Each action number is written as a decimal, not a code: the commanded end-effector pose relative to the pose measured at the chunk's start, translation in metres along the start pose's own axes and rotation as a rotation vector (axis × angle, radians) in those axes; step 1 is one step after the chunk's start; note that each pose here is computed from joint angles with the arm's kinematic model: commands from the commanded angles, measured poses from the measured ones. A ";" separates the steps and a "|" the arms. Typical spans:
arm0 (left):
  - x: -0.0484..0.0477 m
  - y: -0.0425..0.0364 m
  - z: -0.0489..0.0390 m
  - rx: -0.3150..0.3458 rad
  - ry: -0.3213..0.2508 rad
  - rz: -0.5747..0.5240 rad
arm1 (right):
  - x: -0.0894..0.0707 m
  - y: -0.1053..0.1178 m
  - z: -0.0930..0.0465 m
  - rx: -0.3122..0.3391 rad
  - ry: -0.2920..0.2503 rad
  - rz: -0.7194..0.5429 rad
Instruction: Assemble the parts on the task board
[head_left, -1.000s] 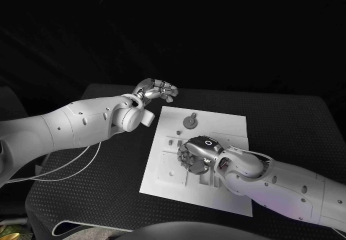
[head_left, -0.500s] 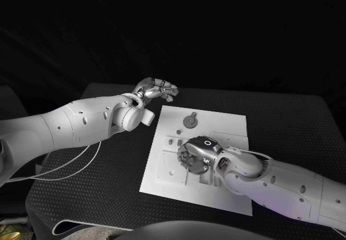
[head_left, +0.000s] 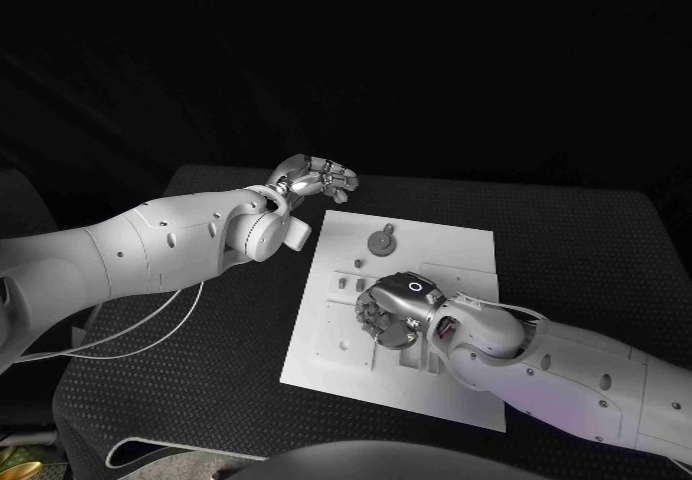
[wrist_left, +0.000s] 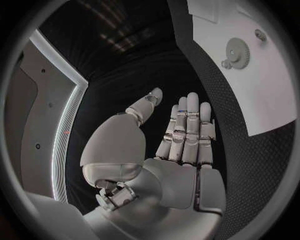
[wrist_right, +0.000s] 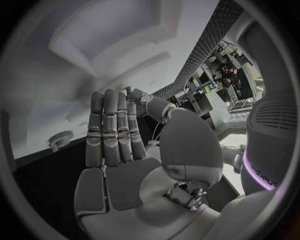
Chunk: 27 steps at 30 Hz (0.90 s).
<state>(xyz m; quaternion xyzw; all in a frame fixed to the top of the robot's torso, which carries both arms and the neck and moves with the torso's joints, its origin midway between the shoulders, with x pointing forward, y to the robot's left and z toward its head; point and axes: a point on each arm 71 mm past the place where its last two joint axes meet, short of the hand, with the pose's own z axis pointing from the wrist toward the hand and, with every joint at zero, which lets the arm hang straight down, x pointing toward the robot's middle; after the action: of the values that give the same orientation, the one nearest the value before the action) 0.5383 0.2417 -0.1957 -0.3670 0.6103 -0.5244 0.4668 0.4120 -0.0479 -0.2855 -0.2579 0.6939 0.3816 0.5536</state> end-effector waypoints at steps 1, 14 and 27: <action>0.0017 -0.0019 0.0005 0.009 0.007 -0.008 | 0.004 -0.001 -0.001 0.015 0.017 -0.026; 0.0029 -0.0022 0.0004 0.007 0.012 -0.010 | 0.009 0.003 0.002 0.025 0.092 -0.050; 0.0021 -0.0025 0.0002 0.006 0.012 -0.009 | 0.010 0.003 0.002 0.035 0.095 -0.041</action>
<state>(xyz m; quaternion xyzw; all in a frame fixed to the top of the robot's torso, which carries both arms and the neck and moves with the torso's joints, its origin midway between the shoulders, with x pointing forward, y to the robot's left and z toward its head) 0.5378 0.2413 -0.1952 -0.3668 0.6108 -0.5248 0.4657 0.4091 -0.0400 -0.2858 -0.2756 0.7016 0.3647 0.5466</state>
